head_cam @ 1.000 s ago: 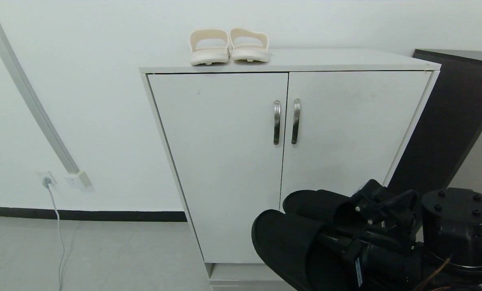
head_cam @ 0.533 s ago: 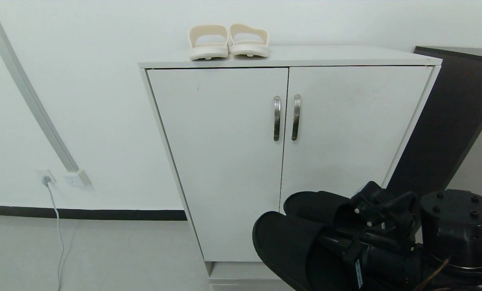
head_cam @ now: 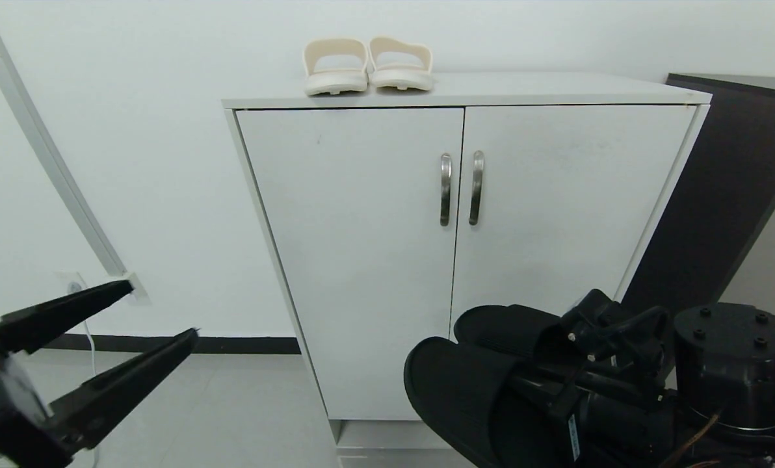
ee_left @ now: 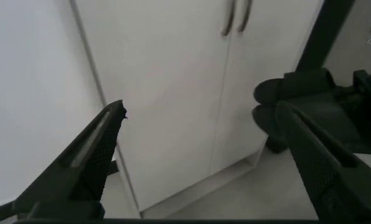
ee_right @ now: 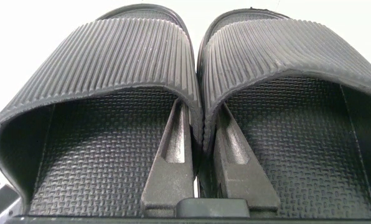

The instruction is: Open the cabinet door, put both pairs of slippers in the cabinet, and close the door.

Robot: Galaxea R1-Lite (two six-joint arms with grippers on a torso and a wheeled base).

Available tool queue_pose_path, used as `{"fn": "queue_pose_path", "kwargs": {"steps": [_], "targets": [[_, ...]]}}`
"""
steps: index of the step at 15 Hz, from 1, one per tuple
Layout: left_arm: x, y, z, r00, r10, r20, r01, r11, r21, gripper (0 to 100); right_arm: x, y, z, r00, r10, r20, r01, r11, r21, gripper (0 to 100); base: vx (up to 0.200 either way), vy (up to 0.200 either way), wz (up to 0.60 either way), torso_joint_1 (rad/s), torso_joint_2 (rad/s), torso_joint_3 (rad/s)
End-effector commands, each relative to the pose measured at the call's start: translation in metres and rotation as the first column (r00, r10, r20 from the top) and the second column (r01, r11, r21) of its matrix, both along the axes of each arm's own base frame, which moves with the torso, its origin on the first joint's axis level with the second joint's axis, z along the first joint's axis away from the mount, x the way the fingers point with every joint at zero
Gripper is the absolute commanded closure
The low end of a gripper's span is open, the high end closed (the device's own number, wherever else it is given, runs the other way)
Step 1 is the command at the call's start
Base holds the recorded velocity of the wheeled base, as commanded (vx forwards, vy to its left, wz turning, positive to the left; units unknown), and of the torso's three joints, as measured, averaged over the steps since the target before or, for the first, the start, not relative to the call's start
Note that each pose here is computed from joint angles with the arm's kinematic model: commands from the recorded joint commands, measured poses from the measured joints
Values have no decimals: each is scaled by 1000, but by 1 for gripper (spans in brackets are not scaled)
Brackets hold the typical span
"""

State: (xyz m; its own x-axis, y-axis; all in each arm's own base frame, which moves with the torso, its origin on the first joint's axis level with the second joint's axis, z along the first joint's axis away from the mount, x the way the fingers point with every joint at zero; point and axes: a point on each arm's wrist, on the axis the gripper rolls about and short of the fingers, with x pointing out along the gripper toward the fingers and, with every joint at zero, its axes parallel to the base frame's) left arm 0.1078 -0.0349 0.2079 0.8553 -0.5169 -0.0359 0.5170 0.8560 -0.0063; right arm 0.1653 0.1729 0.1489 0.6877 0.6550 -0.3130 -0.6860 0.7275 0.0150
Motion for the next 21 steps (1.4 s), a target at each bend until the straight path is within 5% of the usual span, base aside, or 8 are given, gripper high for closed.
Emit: {"fn": "queue_pose_path", "kwargs": {"steps": [1,8,14,16,19,21], "targets": [[58,-50,13,988,-141,-61,142,990,10,0,0,0,0,1000,-6,7,6,1000,6,100,0,0,0,0,0,0],[134,-142,52,951,-308,22,309,951,-33,0,2,0,-3,1000,-12,6,12,1000,4,100,0,0,0,0,0,0],[172,-203,59,917,-398,-30,398,917,-19,0,2,1,-7,1000,-7,-6,7,1000,-10,100,0,0,0,0,0,0],[176,-210,64,893,-449,-41,446,893,-63,0,2,1,-8,1000,-5,-8,5,1000,-12,100,0,0,0,0,0,0],[175,-212,77,819,-565,-101,543,820,-179,0,2,1,-9,1000,-5,-11,5,1000,-14,100,0,0,0,0,0,0],[183,-217,74,813,-571,-111,545,814,-199,0,3,2,-10,1000,-5,-14,5,1000,-17,100,0,0,0,0,0,0]]}}
